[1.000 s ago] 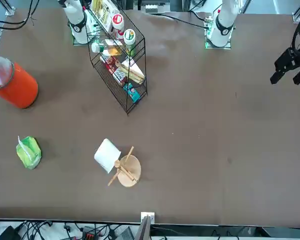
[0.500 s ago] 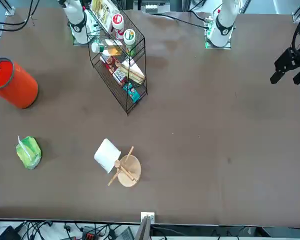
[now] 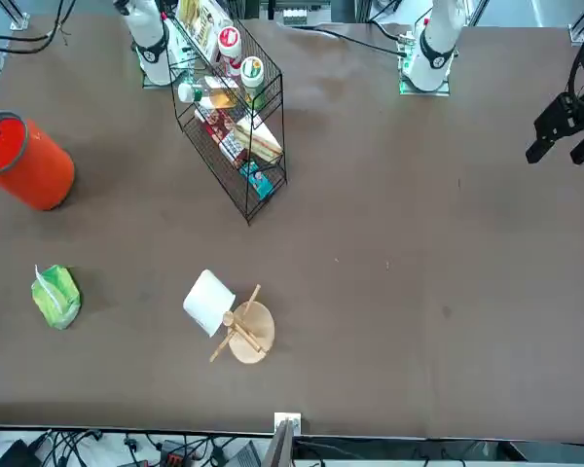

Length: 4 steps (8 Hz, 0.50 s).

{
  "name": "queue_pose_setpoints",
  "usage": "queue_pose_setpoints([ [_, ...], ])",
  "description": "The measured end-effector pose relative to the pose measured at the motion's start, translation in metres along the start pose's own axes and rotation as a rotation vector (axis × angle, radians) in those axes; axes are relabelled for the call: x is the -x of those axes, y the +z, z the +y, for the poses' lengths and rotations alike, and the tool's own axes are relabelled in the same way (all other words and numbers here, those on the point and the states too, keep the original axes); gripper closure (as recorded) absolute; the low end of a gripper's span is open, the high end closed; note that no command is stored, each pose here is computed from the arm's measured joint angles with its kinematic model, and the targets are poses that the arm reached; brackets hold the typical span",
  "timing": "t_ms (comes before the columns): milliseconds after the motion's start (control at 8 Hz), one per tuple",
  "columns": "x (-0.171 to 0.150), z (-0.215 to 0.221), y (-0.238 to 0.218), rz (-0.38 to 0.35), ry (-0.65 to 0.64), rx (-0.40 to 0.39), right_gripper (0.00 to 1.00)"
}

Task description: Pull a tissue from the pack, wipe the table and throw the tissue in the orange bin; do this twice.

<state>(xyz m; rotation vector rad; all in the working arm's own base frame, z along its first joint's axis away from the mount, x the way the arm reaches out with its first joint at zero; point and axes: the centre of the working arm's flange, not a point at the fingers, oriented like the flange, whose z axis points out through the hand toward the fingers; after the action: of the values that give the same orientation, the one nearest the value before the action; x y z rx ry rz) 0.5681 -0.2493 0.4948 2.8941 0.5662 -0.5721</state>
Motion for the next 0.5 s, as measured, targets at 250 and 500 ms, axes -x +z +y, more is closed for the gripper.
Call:
queue_pose_setpoints([
  [250,-0.043,-0.008,0.003,0.104,-0.027,0.041,0.0],
  [500,-0.088,-0.004,0.027,0.189,-0.057,0.088,0.01],
])
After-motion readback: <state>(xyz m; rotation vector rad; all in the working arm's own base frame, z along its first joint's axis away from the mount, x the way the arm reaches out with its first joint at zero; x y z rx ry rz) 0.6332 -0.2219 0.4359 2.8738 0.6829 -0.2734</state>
